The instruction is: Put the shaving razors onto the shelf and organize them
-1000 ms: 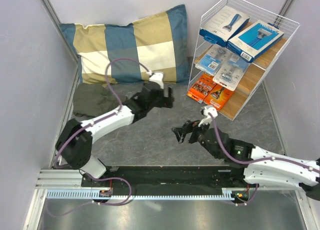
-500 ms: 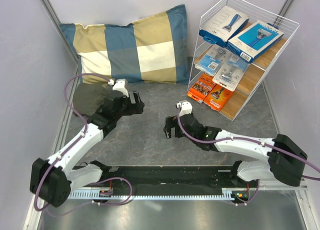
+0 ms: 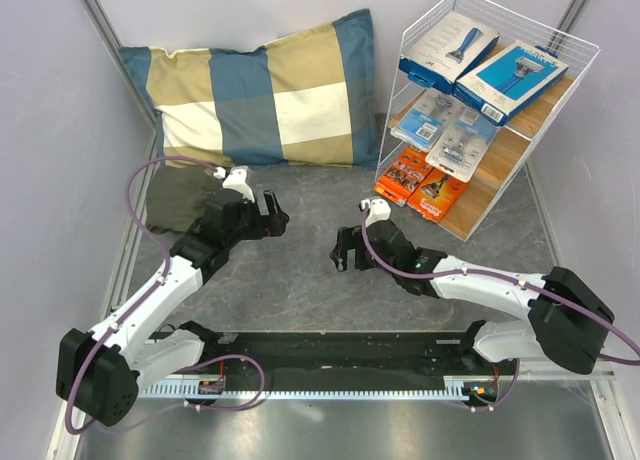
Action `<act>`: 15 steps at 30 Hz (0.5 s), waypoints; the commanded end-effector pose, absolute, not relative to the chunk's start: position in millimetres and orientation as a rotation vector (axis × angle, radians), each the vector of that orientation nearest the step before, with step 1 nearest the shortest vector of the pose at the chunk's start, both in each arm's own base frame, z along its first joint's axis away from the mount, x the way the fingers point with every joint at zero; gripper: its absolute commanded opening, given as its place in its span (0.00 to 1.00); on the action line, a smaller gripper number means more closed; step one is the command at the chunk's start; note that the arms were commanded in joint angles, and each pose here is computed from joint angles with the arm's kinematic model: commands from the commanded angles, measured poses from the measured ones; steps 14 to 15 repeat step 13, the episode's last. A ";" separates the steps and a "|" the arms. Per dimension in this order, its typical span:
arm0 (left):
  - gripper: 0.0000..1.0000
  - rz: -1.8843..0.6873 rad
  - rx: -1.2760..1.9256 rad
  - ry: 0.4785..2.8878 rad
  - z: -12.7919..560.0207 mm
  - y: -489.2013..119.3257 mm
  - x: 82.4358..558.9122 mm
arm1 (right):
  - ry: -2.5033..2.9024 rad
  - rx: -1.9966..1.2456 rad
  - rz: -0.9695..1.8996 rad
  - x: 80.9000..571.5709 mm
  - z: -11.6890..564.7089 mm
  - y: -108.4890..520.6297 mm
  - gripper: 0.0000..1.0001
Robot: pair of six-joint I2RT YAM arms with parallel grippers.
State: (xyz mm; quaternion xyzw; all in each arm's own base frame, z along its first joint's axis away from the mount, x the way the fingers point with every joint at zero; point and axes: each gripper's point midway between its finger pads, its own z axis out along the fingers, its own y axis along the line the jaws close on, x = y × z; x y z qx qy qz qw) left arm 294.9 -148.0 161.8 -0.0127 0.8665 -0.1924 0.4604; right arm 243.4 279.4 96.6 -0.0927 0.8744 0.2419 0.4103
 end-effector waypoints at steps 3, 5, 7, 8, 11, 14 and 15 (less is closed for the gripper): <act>1.00 -0.526 -0.058 2.123 163.1 -153.5 296.6 | 2.134 -0.212 0.618 254.7 118.5 278.4 0.98; 1.00 -0.533 -0.059 2.119 164.0 -153.8 295.8 | 2.130 -0.209 0.617 256.4 120.5 279.6 0.98; 1.00 -0.533 -0.057 2.108 166.5 -153.2 295.4 | 2.130 -0.208 0.611 257.2 120.1 279.3 0.98; 1.00 -0.531 -0.055 2.105 167.4 -152.8 295.4 | 2.126 -0.206 0.613 258.1 122.1 279.9 0.98; 1.00 -0.526 -0.051 2.094 169.4 -150.9 293.8 | 2.108 -0.205 0.604 261.2 127.8 279.7 0.98; 1.00 -0.491 -0.103 2.077 171.8 -142.7 295.4 | 2.098 -0.211 0.589 263.6 130.5 278.9 0.98; 1.00 -0.491 -0.103 2.077 171.8 -142.7 295.4 | 2.098 -0.211 0.589 263.6 130.5 278.9 0.98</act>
